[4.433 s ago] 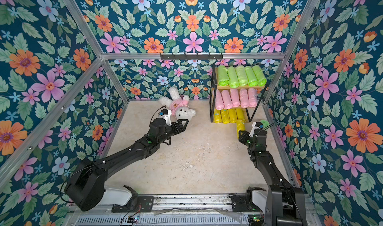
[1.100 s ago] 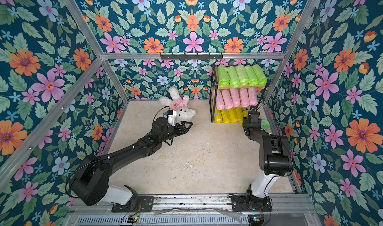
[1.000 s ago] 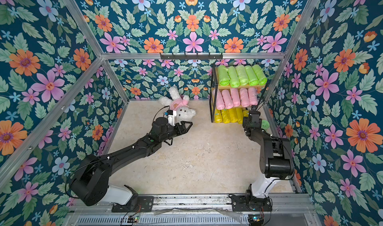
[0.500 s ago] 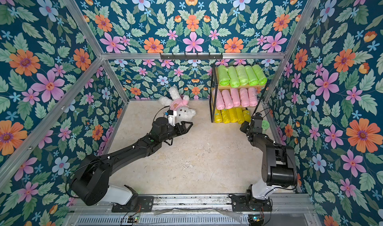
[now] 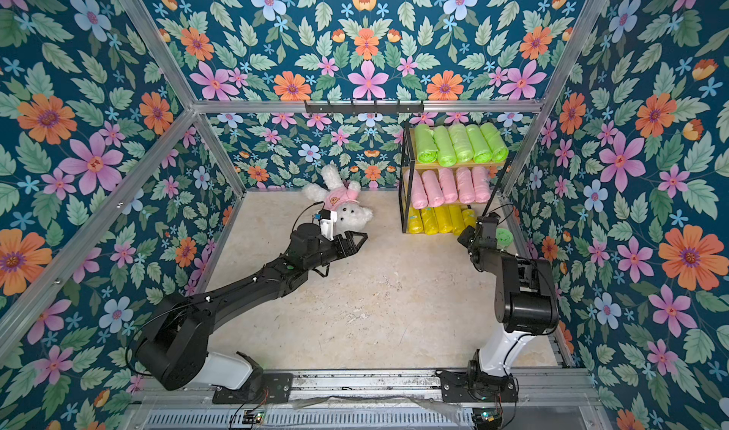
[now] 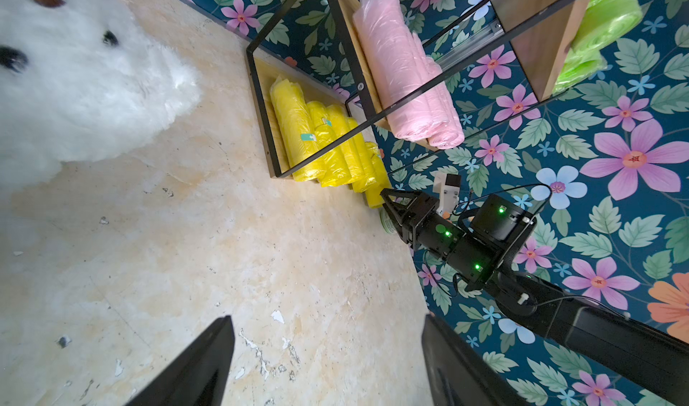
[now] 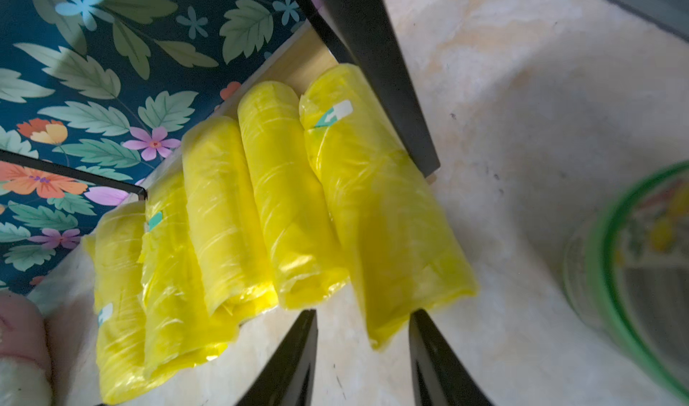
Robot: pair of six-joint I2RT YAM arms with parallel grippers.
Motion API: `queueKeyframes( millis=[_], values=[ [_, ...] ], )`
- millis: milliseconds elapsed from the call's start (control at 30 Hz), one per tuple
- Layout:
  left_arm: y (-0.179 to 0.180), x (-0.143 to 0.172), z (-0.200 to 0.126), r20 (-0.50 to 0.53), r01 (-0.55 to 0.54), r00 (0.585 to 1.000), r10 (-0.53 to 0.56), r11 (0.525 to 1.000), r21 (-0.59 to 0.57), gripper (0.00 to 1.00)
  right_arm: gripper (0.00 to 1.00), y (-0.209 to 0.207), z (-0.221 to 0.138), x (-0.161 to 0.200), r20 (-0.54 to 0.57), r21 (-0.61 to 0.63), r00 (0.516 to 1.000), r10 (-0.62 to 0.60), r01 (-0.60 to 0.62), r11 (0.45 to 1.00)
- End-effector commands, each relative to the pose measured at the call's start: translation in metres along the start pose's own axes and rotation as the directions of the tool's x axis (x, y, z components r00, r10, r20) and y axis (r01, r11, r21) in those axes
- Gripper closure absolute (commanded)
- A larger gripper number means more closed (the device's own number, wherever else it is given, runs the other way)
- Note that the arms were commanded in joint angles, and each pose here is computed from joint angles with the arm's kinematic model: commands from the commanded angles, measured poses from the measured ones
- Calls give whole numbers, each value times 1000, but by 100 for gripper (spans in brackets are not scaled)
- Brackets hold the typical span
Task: Sort the rolls of trash bags by color and place them on the shelf
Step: Place the roll of trash bags on the shelf.
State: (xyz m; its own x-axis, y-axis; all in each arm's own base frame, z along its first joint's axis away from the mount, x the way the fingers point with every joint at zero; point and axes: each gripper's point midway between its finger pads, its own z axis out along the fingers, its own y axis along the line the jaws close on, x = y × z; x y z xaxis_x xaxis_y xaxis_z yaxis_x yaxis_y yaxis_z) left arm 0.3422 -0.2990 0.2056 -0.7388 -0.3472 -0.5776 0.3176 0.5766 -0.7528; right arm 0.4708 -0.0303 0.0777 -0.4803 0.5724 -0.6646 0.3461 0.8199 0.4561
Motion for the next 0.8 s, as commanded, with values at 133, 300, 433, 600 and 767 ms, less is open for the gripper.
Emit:
queueKeyframes(
  millis=[133,300,433,600,767],
  values=[
    [-4,-4,1,12,-17,1000,16,1000,17,16,56,9,17,-21,48,-18,999,15,-14,1000],
    [-3,-3,1,9,-17,1000,17,1000,10,16,55,13,23,-27,60,-34,998,25,-23,999],
    [-2,-3,2,8,-20,1000,20,1000,9,16,54,13,26,-29,60,-31,998,24,-22,999],
    [-1,-2,3,3,-20,1000,20,1000,8,16,53,16,29,-30,55,-50,998,22,-20,999],
    [0,-2,2,5,-27,1000,27,1000,2,16,51,19,24,-33,65,-68,998,18,-14,998]
  ],
)
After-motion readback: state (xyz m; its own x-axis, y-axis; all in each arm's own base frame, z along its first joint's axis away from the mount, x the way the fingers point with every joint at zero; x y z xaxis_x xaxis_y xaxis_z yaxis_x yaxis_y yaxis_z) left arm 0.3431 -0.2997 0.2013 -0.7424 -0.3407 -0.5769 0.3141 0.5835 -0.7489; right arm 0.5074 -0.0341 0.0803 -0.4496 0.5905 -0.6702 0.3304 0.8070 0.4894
